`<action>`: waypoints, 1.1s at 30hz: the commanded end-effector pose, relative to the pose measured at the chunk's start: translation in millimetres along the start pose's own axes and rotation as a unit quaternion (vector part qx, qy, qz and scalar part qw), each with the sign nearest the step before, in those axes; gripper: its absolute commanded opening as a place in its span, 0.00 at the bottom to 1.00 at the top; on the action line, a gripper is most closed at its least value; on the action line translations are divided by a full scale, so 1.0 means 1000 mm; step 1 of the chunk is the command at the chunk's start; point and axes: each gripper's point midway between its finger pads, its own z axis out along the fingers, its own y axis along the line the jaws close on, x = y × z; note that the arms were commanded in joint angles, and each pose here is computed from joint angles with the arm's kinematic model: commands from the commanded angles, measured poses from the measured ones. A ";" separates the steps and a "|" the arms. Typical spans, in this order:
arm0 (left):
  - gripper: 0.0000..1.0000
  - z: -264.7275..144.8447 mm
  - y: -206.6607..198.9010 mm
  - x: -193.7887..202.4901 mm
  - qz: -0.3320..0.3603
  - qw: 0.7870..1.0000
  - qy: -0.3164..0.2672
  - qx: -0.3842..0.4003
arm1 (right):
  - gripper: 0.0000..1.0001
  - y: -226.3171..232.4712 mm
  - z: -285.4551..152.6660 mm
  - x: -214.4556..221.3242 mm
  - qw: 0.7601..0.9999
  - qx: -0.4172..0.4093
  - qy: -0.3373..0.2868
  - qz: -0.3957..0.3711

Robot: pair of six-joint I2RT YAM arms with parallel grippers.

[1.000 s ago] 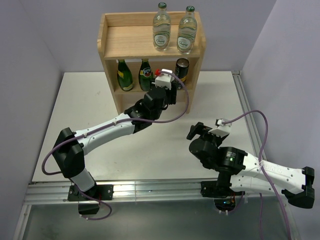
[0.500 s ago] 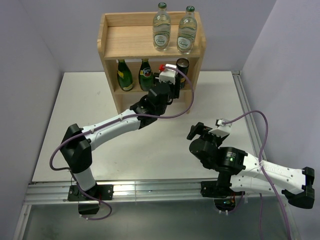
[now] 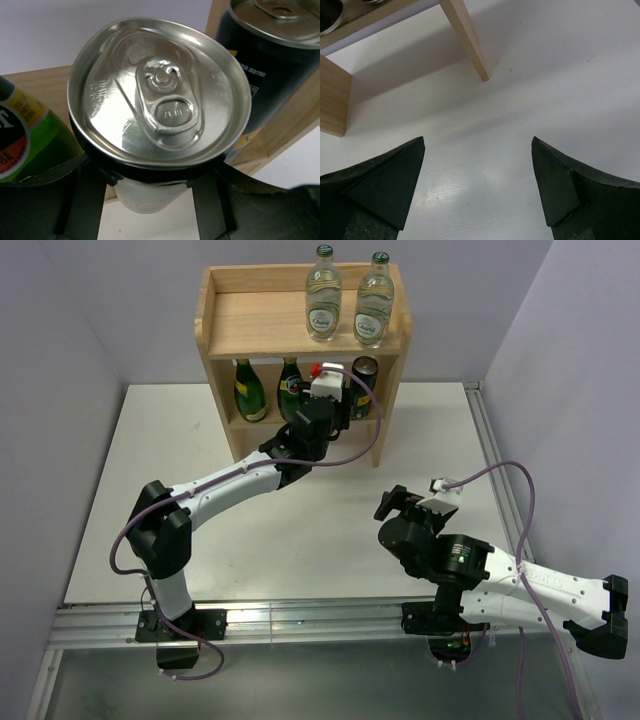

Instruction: Place and organize the beverage onto the shelf

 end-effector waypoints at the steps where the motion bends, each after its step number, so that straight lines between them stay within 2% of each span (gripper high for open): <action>1: 0.00 0.000 -0.004 -0.076 -0.075 0.993 -0.095 0.008 | 0.94 0.002 0.004 -0.003 1.000 0.006 -0.015 0.009; 20: 0.02 0.033 0.001 -0.063 -0.086 0.992 -0.088 0.005 | 0.94 0.004 0.013 0.009 1.000 0.010 -0.005 -0.001; 22: 0.10 0.033 0.001 -0.062 -0.088 0.992 -0.087 0.006 | 0.94 0.004 0.013 0.009 1.000 0.010 -0.005 0.000; 23: 0.26 0.031 0.002 -0.064 -0.092 0.992 -0.089 0.008 | 0.94 0.003 0.014 0.009 1.000 0.011 -0.005 0.000; 25: 0.40 0.031 0.002 -0.059 -0.091 0.992 -0.084 0.008 | 0.94 0.003 0.014 0.009 1.000 0.011 -0.004 0.001; 26: 0.54 0.031 0.003 -0.058 -0.090 0.993 -0.082 0.005 | 0.94 0.003 0.014 0.010 1.000 0.011 -0.004 0.002; 28: 0.64 0.031 0.003 -0.055 -0.089 0.993 -0.079 0.005 | 0.94 0.003 0.014 0.010 1.000 0.011 -0.003 0.003; 29: 0.73 0.030 0.003 -0.055 -0.090 0.993 -0.078 0.003 | 0.94 0.003 0.013 0.010 1.000 0.010 -0.003 0.004; 33: 0.83 0.028 0.006 -0.053 -0.091 0.993 -0.074 -0.001 | 0.94 0.003 0.013 0.011 1.000 0.009 0.000 0.007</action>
